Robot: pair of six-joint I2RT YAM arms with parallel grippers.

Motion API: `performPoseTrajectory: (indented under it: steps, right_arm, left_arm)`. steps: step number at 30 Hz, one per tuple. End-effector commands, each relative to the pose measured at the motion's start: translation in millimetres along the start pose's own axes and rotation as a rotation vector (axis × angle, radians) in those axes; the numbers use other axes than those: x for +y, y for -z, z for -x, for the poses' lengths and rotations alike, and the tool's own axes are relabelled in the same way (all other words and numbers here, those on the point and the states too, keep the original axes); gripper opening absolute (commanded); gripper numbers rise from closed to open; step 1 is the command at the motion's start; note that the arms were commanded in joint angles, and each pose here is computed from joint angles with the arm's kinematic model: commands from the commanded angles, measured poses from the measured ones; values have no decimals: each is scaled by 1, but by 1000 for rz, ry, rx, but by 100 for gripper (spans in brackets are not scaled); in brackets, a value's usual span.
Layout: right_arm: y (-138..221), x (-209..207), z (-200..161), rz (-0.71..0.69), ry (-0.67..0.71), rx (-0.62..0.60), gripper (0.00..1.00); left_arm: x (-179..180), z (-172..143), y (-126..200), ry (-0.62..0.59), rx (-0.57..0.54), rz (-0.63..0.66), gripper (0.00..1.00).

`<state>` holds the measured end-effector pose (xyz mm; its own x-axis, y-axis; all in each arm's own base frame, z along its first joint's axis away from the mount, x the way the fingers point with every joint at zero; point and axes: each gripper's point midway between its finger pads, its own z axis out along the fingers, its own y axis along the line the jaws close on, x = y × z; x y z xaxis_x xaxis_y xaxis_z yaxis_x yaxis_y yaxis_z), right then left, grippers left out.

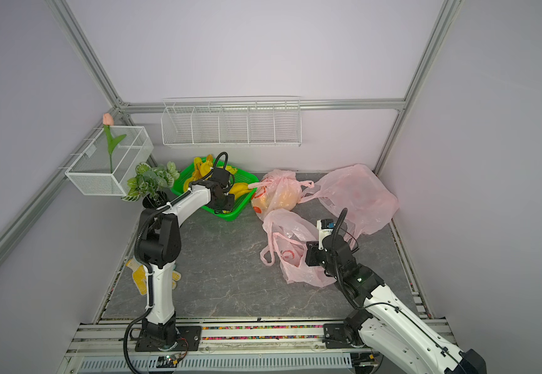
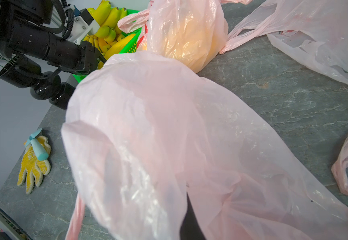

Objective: Place the banana into a plastic bag & tie a knot
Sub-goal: Pick up the banana from the basket.

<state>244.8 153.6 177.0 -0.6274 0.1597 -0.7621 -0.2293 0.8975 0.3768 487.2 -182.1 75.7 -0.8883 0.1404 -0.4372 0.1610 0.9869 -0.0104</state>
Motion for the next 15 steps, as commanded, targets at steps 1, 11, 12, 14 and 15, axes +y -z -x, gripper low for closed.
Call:
performPoseTrajectory:
  steps: [1,11,12,14,15]
  right_arm:
    - [1,-5,-3,-16,7,1,8]
    - [5,-4,0,-10,3,-4,8]
    - [5,-4,0,-11,4,-5,8]
    - [7,-3,2,-8,5,-9,8]
    - [7,-3,2,-6,5,-8,8]
  left_arm:
    - [-29,-8,11,23,6,-58,26]
    - [-38,-6,43,119,-77,-51,21]
    - [-35,-5,50,127,-99,-43,21]
    - [-29,-1,63,139,-139,-29,19]
    - [-26,1,71,142,-162,-20,19]
